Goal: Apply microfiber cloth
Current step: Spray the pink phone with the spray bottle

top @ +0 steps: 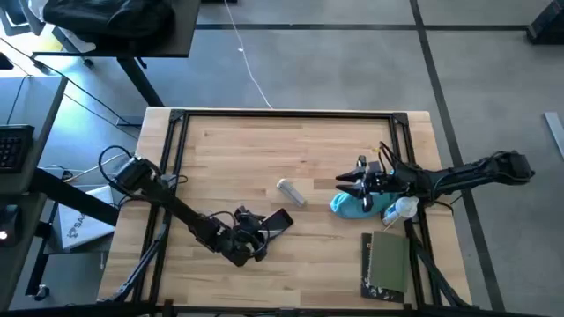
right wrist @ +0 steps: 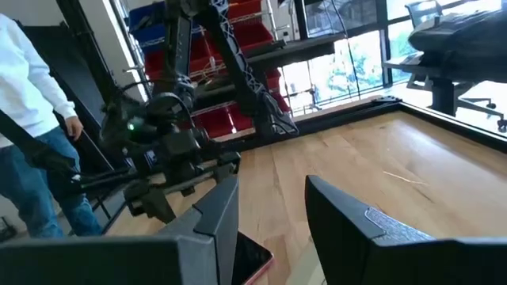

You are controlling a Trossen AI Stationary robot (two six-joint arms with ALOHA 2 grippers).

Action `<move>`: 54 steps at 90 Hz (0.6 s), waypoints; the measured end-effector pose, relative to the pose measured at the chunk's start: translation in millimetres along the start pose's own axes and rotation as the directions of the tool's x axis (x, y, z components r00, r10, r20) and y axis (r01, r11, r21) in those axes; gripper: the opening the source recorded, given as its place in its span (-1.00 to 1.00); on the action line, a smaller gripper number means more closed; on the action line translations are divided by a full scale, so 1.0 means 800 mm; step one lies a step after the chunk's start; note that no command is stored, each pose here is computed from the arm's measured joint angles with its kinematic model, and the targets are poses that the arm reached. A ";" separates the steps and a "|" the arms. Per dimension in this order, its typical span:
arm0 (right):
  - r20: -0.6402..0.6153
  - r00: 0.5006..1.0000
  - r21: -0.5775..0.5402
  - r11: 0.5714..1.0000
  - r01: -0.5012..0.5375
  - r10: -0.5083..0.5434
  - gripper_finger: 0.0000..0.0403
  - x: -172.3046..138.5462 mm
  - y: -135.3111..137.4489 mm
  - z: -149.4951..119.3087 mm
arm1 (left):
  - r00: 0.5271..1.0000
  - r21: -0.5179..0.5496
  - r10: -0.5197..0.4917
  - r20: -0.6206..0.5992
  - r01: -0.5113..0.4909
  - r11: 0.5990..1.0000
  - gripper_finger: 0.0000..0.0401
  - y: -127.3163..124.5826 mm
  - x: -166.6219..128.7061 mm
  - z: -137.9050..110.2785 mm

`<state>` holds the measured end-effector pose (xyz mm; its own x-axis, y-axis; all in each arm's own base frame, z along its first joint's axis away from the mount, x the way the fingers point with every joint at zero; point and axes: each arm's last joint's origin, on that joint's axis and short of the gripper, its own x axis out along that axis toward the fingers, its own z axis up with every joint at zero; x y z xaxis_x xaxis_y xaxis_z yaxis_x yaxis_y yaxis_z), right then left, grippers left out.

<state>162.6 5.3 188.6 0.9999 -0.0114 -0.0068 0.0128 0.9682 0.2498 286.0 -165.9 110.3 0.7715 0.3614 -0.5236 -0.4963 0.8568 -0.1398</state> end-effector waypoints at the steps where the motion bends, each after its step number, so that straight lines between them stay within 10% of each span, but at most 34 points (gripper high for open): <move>1: -0.001 1.000 0.000 1.000 0.000 0.000 -0.43 0.000 0.000 0.000 | 1.000 -0.003 -0.001 -0.001 0.001 1.000 0.71 0.000 0.001 -0.001; 54: -0.025 1.000 0.010 1.000 0.017 -0.017 -0.43 0.000 -0.001 -0.003 | 0.998 0.132 0.065 0.008 -0.065 0.989 0.71 -0.010 0.028 -0.026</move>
<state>162.5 5.0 185.9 0.9991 -0.0219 -0.0349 0.0303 0.9654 0.2592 298.5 -172.2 82.3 0.7410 0.4190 -0.5248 -0.4887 0.8724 0.0065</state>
